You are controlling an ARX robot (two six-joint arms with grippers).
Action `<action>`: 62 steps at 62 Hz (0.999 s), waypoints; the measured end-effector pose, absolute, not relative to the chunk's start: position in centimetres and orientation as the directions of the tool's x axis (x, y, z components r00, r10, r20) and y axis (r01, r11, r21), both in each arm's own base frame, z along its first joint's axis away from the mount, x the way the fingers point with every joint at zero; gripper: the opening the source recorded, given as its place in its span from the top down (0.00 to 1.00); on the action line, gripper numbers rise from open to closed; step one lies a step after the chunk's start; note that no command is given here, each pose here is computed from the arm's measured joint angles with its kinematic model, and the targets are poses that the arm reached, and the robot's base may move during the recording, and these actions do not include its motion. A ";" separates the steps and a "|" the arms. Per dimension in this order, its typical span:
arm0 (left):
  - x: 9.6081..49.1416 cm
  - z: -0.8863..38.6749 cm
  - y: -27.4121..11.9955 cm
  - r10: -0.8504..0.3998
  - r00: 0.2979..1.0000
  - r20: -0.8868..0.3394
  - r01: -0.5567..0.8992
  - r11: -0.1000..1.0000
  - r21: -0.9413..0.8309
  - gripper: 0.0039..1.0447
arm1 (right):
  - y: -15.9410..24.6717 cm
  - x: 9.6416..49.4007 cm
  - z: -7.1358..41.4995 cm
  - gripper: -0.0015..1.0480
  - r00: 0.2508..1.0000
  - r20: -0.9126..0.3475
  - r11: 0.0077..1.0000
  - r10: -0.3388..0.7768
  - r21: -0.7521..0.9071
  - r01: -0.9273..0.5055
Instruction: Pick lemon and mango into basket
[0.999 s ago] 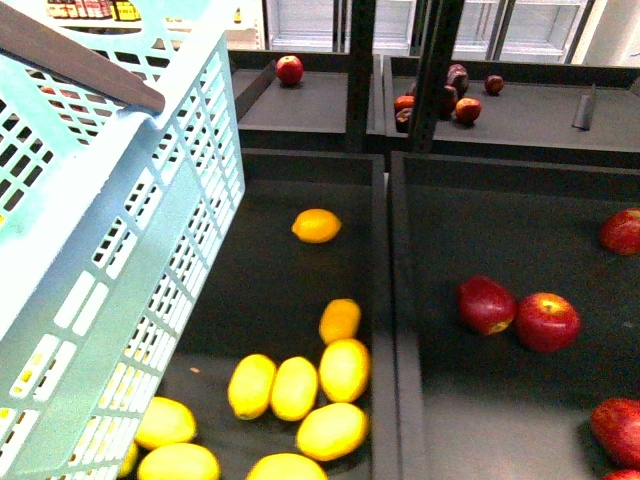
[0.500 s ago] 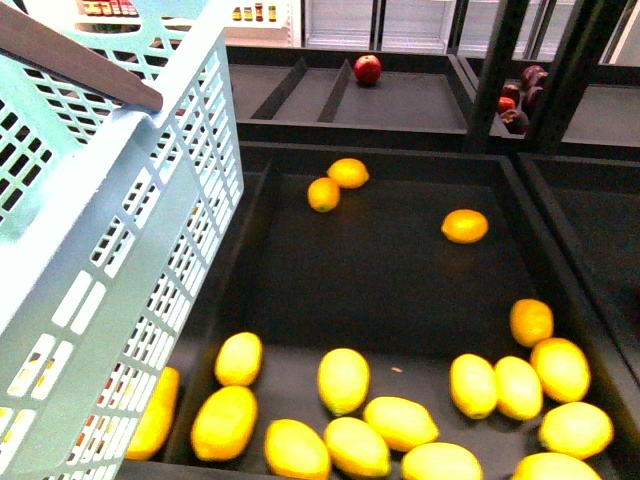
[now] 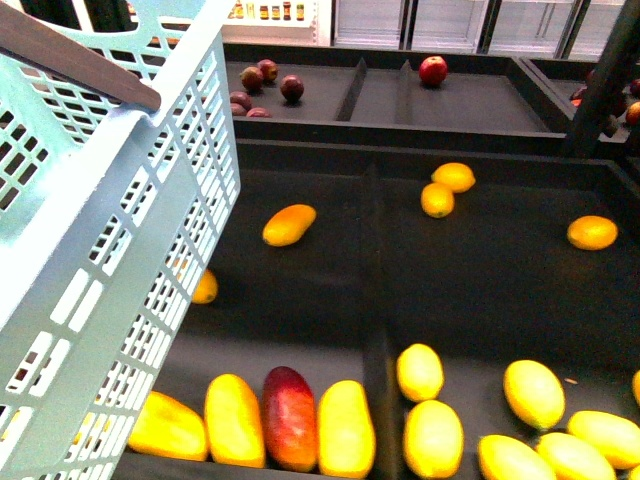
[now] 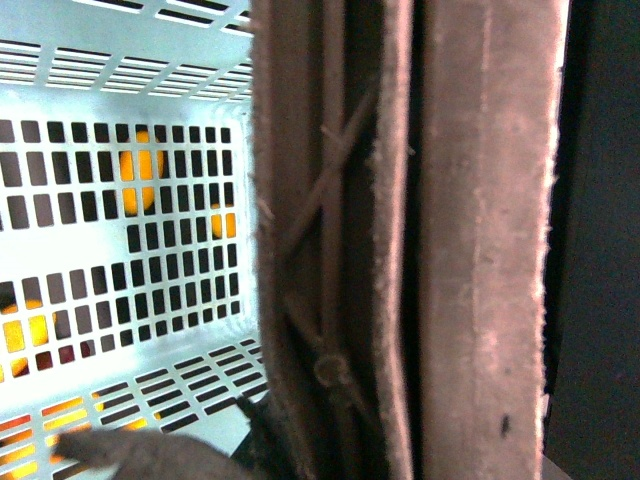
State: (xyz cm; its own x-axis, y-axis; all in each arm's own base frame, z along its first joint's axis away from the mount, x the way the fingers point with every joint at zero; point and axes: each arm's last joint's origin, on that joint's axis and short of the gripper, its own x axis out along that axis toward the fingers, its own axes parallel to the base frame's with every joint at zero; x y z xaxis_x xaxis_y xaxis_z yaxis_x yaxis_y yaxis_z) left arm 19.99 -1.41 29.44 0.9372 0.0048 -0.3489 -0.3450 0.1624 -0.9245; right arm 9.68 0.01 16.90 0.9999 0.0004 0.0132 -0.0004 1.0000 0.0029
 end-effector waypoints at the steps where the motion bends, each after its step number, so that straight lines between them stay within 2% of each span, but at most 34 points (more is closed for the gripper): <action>1: 20.0 29.4 -1.4 0.004 0.937 -0.349 -0.345 0.164 -0.924 0.87 | 0.0 9.7 16.9 0.08 1.000 0.012 1.000 0.003 0.003 -0.003; 13: 20.0 29.4 -1.1 0.028 0.934 -0.357 -0.356 0.185 -0.916 0.87 | 0.0 9.7 16.9 0.08 1.000 0.012 1.000 0.008 0.003 -0.008; 15: 20.2 29.5 -1.2 -0.049 0.908 -0.416 -0.392 0.252 -0.885 0.87 | 0.0 9.7 16.9 0.08 1.000 0.011 1.000 0.006 0.003 -0.006; 16: 20.7 29.7 -1.5 -0.122 0.888 -0.444 -0.383 0.339 -0.860 0.87 | 0.0 9.7 16.9 0.08 1.000 0.011 1.000 0.003 0.003 -0.003; 20: 22.7 30.1 -3.9 -0.338 0.824 -0.454 -0.198 0.578 -0.792 0.87 | 0.0 9.7 16.9 0.08 1.000 0.012 1.000 0.000 0.003 0.000; 27: 25.1 29.2 -7.5 -0.423 0.763 -0.488 -0.069 0.698 -0.713 0.87 | 0.0 9.7 16.9 0.08 1.000 0.012 1.000 0.001 0.003 -0.001; 35: 27.3 29.3 -11.3 -0.472 0.732 -0.492 0.005 0.725 -0.688 0.87 | 0.0 9.7 16.9 0.08 1.000 0.012 1.000 0.000 0.003 0.000; 47: 27.4 29.0 -16.0 -0.562 0.649 -0.513 0.110 0.736 -0.668 0.87 | 0.0 9.7 16.9 0.08 1.000 0.012 1.000 0.000 0.003 0.000; 62: 26.5 28.6 -18.8 -0.593 0.597 -0.540 0.184 0.756 -0.628 0.87 | 0.0 9.7 16.9 0.08 1.000 0.012 1.000 0.000 0.003 0.000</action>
State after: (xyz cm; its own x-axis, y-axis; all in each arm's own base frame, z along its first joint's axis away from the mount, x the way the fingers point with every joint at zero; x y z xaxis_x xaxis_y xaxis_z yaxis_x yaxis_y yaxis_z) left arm 26.47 -18.78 28.55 0.5972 -0.5934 -0.5397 0.1839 0.7562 -0.6280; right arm 9.69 0.00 16.88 0.9999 0.0000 0.0120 0.0000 1.0000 0.0029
